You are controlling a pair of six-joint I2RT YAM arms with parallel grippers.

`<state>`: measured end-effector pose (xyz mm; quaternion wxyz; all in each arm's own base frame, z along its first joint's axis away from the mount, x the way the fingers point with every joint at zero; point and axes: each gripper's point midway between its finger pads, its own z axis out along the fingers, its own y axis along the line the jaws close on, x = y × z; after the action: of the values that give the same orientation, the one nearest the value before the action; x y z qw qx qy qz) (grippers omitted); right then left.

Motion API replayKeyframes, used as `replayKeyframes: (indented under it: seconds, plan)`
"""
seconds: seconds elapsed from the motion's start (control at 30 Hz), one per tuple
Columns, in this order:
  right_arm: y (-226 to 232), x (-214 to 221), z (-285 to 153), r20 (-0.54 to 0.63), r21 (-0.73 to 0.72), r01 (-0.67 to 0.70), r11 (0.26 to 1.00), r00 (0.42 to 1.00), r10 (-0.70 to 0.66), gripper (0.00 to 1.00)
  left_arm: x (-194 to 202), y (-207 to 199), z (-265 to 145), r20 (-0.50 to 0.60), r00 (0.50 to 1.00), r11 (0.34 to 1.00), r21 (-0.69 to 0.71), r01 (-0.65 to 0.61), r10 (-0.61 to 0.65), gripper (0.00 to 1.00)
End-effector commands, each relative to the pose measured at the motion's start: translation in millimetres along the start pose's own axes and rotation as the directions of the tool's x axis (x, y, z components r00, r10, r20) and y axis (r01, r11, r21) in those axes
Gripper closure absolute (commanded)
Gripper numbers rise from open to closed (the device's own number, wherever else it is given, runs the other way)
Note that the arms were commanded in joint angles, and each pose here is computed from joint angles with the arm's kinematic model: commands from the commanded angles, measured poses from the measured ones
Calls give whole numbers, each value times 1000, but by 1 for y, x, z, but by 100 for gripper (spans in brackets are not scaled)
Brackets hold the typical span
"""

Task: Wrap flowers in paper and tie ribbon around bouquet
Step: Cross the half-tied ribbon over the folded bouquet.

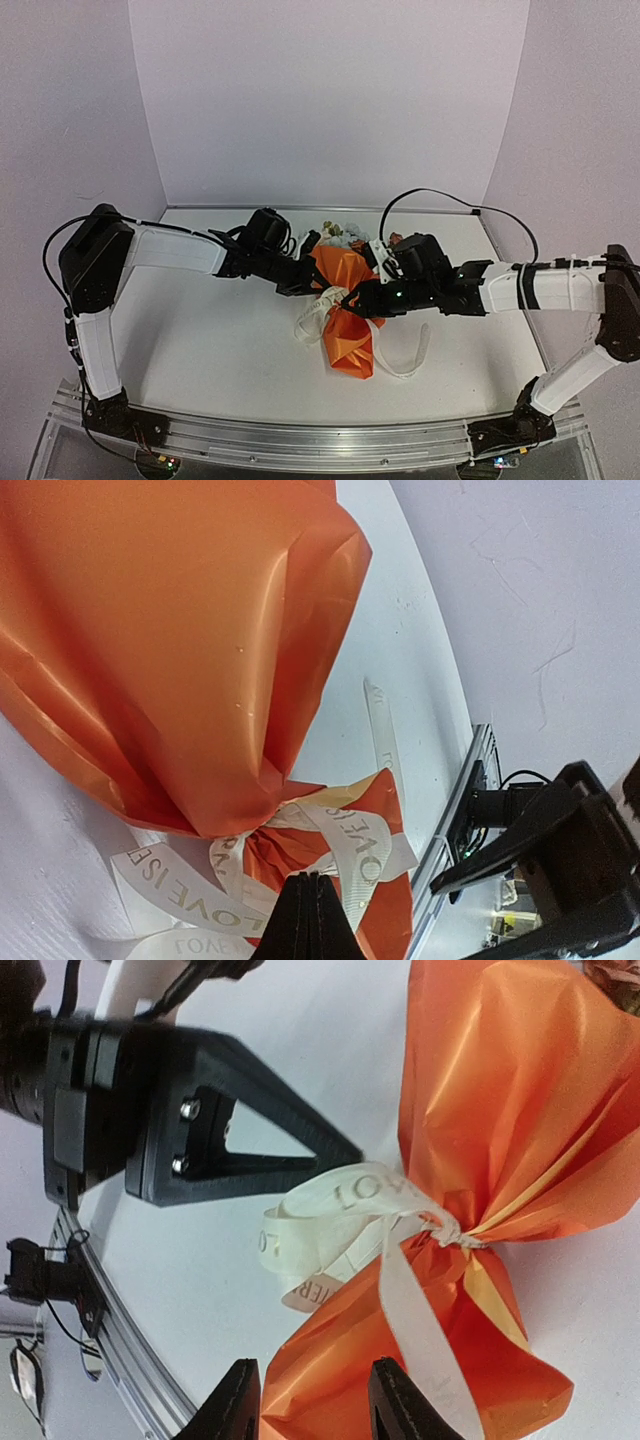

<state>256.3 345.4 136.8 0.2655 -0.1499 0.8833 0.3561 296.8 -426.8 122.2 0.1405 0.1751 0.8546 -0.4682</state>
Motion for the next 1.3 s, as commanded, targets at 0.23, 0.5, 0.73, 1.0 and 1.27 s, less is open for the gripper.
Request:
replayKeyframes:
  seconds: [0.23, 0.5, 0.73, 1.0, 1.27]
  plan:
    - [21, 16, 25, -74, 50, 215, 975, 975, -211, 59, -15, -49, -15, -19, 999, 992, 120, 35, -33, 100]
    - [12, 9, 51, -56, 97, 248, 964, 968, -243, 57, -12, -58, -15, -66, 998, 986, 161, 30, -19, 100]
    - [11, 1, 59, -9, 113, 241, 964, 970, -242, 59, -15, -58, -17, -73, 997, 985, 170, 41, -29, 100]
    - [15, -6, 33, 49, 128, 249, 960, 965, -257, 60, -16, -60, -18, -89, 995, 978, 196, 65, -49, 100]
    - [21, -14, 32, 63, 126, 251, 960, 964, -260, 58, -18, -71, -20, -107, 992, 967, 238, 87, -63, 100]
